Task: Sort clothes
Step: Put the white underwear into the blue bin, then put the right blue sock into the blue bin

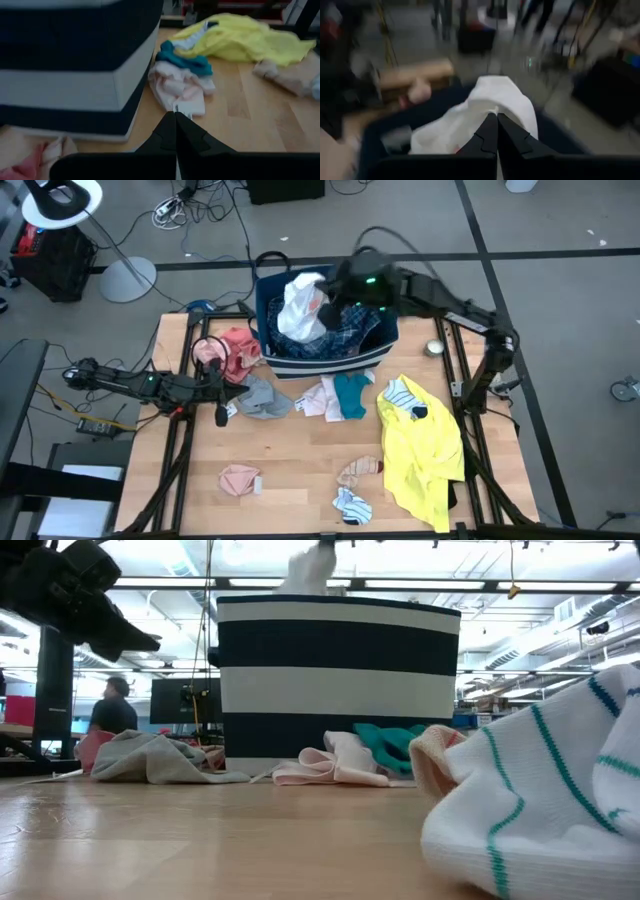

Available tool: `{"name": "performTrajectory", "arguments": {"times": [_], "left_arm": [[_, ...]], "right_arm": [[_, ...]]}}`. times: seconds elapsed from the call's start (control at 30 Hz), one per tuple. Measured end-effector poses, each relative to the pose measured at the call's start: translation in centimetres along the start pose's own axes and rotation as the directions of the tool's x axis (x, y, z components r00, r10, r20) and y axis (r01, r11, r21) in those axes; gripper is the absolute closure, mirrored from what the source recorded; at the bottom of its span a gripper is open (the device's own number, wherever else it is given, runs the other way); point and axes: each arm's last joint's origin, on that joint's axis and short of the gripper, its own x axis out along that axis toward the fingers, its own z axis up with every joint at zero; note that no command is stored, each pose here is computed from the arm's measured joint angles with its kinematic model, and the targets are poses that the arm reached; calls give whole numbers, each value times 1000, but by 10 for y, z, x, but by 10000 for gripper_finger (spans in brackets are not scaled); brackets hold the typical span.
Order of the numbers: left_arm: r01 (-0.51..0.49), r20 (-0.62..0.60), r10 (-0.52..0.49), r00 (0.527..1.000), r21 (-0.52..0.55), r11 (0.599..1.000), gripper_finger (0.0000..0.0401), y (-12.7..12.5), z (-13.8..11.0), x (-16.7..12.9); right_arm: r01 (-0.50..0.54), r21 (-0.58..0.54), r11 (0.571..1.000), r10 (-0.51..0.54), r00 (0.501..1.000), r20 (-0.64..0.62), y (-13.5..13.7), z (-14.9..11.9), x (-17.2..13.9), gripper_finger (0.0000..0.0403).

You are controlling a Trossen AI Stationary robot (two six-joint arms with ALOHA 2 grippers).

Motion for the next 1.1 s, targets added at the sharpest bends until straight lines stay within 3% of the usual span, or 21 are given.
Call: {"name": "performTrajectory", "arguments": {"times": [0.13, 0.33, 0.57, 0.8, 1.1], "left_arm": [[16, 46, -16, 999, 2, 1000, 400, -1, 5, 0], [21, 37, -21, 999, 6, 1000, 400, -1, 4, 0], [15, 48, -17, 999, 31, 999, 400, -2, -11, 8], [10, 108, -16, 994, 51, 999, 400, -3, -17, 13], [9, 115, -14, 993, 47, 999, 400, -3, -16, 13]], "right_arm": [[10, 24, 1000, -6, 985, -173, 3, -33, 51, 403], [-95, 143, 985, 142, 920, -364, 5, -88, 128, 403], [-37, 252, 967, 161, 857, -490, 3, -135, 180, 394], [-58, 297, 953, 201, 857, -474, -6, -129, 175, 367], [-117, 269, 956, 202, 928, -313, -25, -68, 98, 296]]}}
